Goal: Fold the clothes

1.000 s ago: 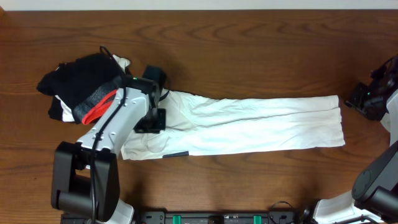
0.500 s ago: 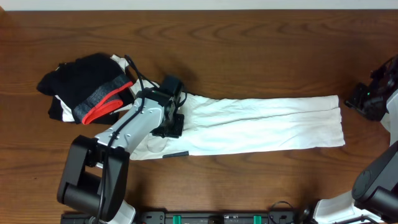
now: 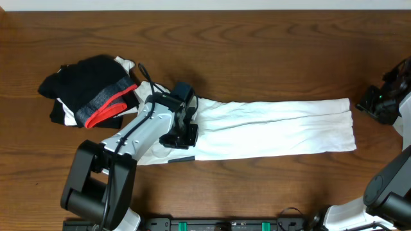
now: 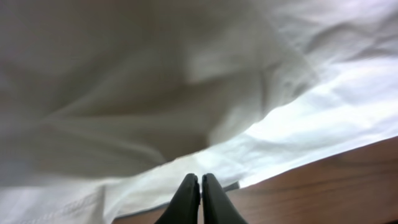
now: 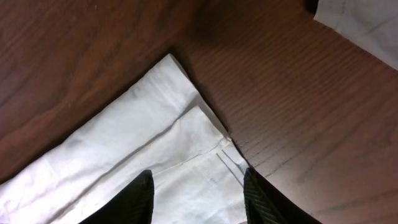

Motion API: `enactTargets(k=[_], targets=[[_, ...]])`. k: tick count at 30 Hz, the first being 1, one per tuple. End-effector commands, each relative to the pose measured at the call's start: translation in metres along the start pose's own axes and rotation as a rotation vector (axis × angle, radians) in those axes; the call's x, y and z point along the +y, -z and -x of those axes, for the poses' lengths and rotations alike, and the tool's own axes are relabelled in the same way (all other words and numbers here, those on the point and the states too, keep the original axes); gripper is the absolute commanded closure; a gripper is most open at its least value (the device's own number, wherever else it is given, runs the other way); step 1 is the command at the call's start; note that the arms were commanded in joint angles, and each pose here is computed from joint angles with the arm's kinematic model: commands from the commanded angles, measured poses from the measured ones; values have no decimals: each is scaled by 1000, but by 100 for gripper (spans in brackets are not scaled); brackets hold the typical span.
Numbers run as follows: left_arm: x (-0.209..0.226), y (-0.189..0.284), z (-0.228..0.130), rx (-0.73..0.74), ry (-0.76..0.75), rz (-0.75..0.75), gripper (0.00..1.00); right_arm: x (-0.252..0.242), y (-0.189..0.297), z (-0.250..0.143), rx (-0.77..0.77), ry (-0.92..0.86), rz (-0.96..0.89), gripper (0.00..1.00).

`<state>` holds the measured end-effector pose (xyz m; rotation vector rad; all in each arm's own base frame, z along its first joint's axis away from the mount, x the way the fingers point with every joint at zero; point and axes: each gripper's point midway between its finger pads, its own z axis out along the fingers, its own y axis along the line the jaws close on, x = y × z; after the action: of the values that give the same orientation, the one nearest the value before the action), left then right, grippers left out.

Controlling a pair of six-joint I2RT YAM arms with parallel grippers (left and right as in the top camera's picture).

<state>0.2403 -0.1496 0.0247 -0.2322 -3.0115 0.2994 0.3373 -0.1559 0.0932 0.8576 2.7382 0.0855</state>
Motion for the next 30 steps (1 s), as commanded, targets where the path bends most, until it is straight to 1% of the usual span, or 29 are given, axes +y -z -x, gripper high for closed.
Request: enactTargets(k=[1,2,3,4,5,8,10,12,15,18,19,20,21,22,24,25,28,30], targets=[[11,22,15,-96,12,88,83,0,1,1,-3,2,8,55],[17,27,17,-120,14,124,74,0,1,1,-2,3,7,55],[22,32,19,-142,14,157,72,0,1,1,-1,2,7,55],[29,37,24,-178,14,201,69,0,1,1,-1,3,7,55],[34,43,30,-216,15,237,61,0,1,1,-2,3,7,54],[43,55,49,-320,17,300,51,1,1,2,-5,3,8,54],[41,56,59,-356,1,300,51,1,1,1,-3,4,8,54],[42,49,63,-356,-5,301,51,1,1,1,0,3,7,54],[47,31,58,-300,-3,315,51,0,1,-2,9,2,6,54],[46,14,47,-219,-4,293,51,0,1,-2,9,2,6,54],[44,9,43,-193,-4,278,56,0,1,-1,8,2,6,54],[41,7,39,-169,-4,255,63,1,1,-1,7,2,7,54],[37,5,35,-149,-4,230,71,0,1,-1,7,2,6,54],[32,3,31,-130,-1,199,77,0,1,-1,7,2,6,54],[20,1,23,-93,-1,125,81,0,1,-1,7,2,6,54],[12,0,18,-70,8,79,87,0,1,-1,6,2,7,54],[-8,-2,6,-9,47,-31,89,0,1,0,4,2,7,54],[-16,-2,-3,32,87,-73,91,0,1,-1,5,3,7,54]])
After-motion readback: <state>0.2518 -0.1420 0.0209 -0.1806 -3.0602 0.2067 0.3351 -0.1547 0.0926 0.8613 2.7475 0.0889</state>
